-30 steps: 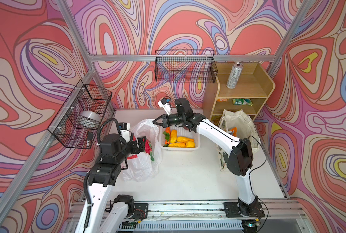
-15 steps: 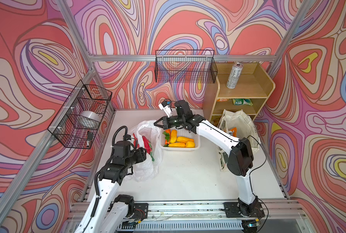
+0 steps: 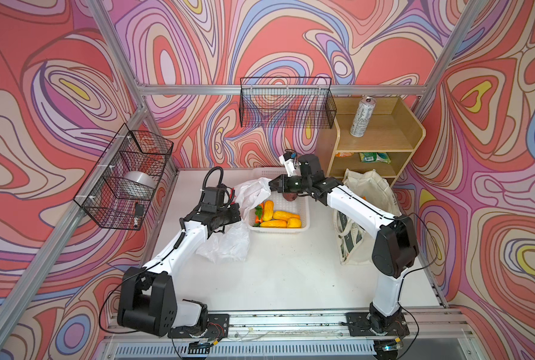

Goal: Place the mixed food into the grocery bags and tie them

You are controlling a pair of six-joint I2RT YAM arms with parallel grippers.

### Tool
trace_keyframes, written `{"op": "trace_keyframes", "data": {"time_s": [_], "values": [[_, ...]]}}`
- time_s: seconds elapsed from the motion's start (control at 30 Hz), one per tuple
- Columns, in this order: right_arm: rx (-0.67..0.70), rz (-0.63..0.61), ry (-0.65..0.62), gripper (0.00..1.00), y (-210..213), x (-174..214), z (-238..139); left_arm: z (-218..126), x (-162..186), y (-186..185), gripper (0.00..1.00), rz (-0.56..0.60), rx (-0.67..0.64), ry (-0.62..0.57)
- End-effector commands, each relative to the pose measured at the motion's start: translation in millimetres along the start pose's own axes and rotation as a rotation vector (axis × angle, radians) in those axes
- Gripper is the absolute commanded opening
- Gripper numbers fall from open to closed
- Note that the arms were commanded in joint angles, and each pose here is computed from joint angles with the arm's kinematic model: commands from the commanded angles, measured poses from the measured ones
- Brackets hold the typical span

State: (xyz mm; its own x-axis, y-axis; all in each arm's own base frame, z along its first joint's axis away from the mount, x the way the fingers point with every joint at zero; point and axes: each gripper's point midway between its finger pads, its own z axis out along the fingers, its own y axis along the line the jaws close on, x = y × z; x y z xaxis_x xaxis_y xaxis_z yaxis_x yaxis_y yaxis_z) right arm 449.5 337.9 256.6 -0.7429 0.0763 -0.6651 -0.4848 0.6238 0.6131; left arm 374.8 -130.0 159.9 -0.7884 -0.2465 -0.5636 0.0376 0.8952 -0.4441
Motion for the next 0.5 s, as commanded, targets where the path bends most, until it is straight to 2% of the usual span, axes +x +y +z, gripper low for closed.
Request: {"op": "trace_keyframes", "data": {"time_s": [0.0, 0.13, 0.2, 0.33, 0.47], "values": [[0.077, 0.02, -0.115, 0.0, -18, -32, -29, 11, -24, -33, 0.0, 0.039, 0.084, -0.055], [0.118, 0.055, -0.166, 0.0, -38, -48, -52, 12, -39, -53, 0.0, 0.069, 0.119, -0.062], [0.096, 0.053, -0.176, 0.0, -32, -54, -60, 3, -49, -57, 0.0, 0.109, 0.105, -0.077], [-0.043, 0.033, -0.134, 0.0, 1, -56, -62, -30, -65, -52, 0.0, 0.163, 0.081, -0.099], [-0.164, -0.022, -0.079, 0.0, 47, -47, -61, -69, -76, -25, 0.0, 0.126, 0.075, -0.134]]}}
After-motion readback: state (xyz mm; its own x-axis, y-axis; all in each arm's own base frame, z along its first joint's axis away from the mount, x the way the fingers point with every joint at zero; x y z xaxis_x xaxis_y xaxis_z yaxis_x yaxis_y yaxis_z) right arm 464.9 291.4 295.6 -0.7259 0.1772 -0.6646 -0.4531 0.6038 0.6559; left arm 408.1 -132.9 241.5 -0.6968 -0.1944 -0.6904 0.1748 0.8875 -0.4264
